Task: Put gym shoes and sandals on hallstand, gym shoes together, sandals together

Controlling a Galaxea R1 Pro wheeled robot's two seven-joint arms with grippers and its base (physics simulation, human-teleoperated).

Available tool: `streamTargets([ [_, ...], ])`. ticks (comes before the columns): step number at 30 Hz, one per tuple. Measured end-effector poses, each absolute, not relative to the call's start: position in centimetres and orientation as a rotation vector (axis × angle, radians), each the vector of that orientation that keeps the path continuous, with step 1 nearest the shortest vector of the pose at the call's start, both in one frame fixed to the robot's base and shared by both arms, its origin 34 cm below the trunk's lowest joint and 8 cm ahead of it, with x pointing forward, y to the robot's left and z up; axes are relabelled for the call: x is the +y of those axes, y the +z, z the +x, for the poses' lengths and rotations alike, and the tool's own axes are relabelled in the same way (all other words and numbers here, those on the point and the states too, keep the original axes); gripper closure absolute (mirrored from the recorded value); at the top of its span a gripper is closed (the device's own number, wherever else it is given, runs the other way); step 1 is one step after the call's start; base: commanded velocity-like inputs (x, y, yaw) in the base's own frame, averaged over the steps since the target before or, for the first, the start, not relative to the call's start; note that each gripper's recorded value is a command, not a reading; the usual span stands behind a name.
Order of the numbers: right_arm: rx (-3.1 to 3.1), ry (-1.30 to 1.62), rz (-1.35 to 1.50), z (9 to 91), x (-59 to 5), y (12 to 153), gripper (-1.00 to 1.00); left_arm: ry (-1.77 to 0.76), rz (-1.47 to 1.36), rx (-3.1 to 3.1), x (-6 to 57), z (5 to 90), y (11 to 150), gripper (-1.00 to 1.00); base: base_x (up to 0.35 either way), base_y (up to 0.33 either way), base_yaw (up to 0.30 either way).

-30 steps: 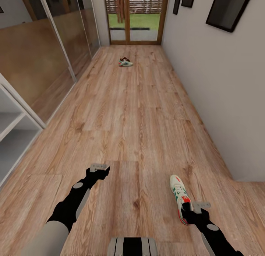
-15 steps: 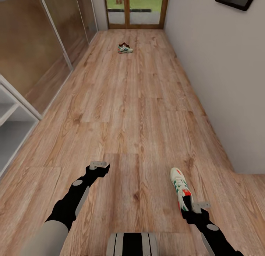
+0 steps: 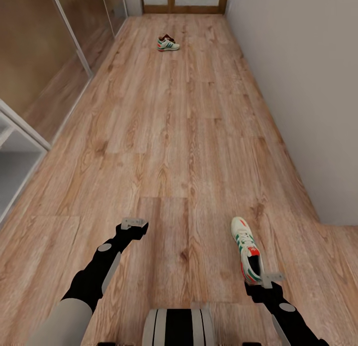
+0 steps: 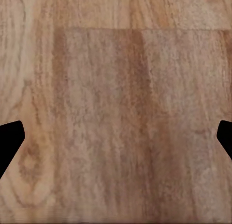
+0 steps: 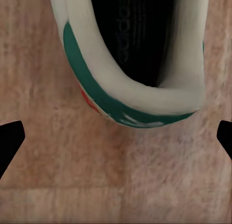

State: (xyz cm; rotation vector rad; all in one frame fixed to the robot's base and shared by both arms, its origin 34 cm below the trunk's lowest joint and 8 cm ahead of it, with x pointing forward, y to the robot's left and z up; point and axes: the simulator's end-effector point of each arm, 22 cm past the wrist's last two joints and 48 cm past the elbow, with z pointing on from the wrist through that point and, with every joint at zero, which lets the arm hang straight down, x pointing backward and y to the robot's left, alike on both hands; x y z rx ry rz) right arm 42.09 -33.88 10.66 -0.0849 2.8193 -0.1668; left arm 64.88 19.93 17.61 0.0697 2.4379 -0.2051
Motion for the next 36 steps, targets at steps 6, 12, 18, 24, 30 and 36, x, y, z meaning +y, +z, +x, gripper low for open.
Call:
streamTargets([
  [6,2.831,-0.167,-0.086,41.61,-33.89,10.24,-1.0,-0.205,0.072,2.45,19.91,64.44,16.89,-1.0,0.0,0.0,0.0],
  [12,2.835,-0.168,-0.085,41.44,-33.92,10.1,-1.0,-0.203,0.07,2.448,20.01,64.29,16.67,-1.0,0.0,0.0,0.0],
  [18,2.836,-0.169,-0.083,41.42,-33.98,10.09,-1.0,-0.204,0.07,2.446,20.02,64.27,16.65,-1.0,0.019,0.0,0.0],
  [24,2.835,-0.17,-0.082,41.43,-34.0,10.12,-1.0,-0.206,0.072,2.454,19.94,64.04,16.45,-1.0,0.205,0.0,0.0],
  [30,2.836,-0.17,-0.082,41.42,-34.0,10.1,-1.0,-0.207,0.072,2.452,19.95,64.06,16.46,-1.0,0.111,0.0,0.0],
  [36,2.836,-0.17,-0.082,41.42,-34.0,10.09,-1.0,-0.207,0.072,2.45,19.95,64.14,16.53,-1.0,0.021,0.0,0.0],
])
